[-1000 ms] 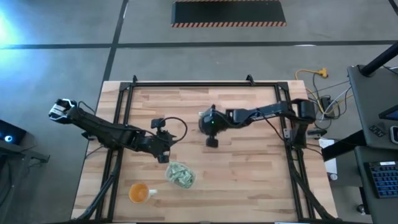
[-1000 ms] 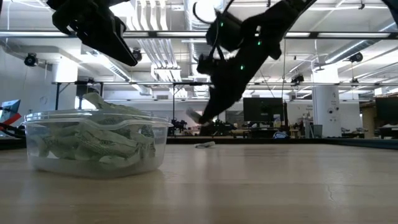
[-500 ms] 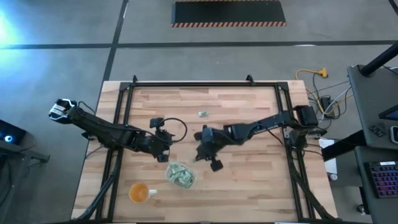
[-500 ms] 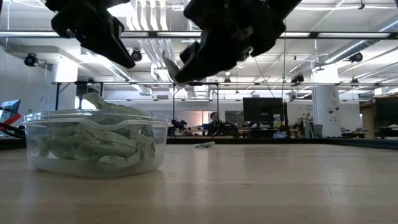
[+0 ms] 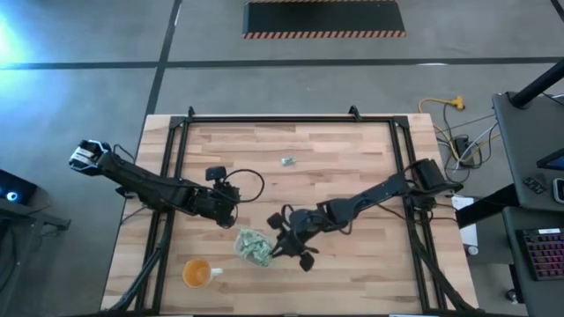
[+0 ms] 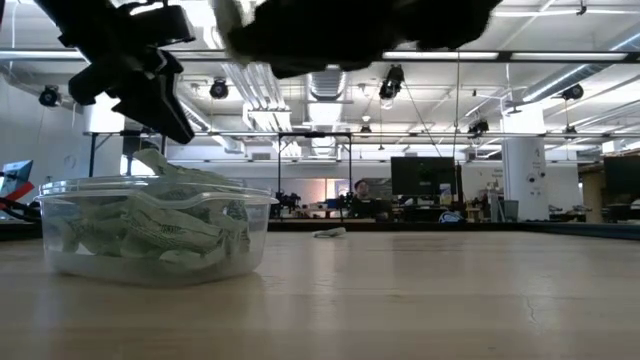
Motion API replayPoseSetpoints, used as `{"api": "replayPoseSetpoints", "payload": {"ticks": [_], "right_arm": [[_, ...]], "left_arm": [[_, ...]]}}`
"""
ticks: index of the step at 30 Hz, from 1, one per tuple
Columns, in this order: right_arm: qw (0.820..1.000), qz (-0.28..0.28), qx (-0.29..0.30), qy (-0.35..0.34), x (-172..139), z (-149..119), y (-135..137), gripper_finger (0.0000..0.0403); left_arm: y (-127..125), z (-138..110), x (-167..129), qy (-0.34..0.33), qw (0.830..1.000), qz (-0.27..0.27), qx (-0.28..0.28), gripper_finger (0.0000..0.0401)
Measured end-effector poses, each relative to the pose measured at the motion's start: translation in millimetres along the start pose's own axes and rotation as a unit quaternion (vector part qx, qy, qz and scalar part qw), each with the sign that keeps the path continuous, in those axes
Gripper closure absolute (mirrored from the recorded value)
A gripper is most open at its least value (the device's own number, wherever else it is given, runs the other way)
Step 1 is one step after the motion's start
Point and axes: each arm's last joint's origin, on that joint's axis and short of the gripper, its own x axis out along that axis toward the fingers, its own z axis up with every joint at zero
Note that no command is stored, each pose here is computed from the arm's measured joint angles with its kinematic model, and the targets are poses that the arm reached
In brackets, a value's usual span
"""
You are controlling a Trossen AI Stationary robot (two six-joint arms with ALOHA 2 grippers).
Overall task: Pick and place Stevia / Truvia into bins
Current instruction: Put the stevia packet into the transparent container
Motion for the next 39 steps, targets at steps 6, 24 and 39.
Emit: {"api": "replayPoseSetpoints", "payload": {"ticks": [6, 24, 39], "right_arm": [[0.998, -0.055, 0.022, 0.024, 19, -9, -10, 0.0390], [0.996, -0.053, 0.053, 0.038, 27, -12, -14, 0.0263], [0.899, -0.331, 0.056, 0.281, -13, -39, -51, 0.0243]], "left_arm": [[0, -3, 1, 0.009, 1.000, 0.002, -0.004, 0.0320], [0, -4, 1, 0.012, 1.000, -0.004, -0.004, 0.0320], [0, -4, 1, 0.013, 1.000, -0.003, -0.003, 0.0320]]}}
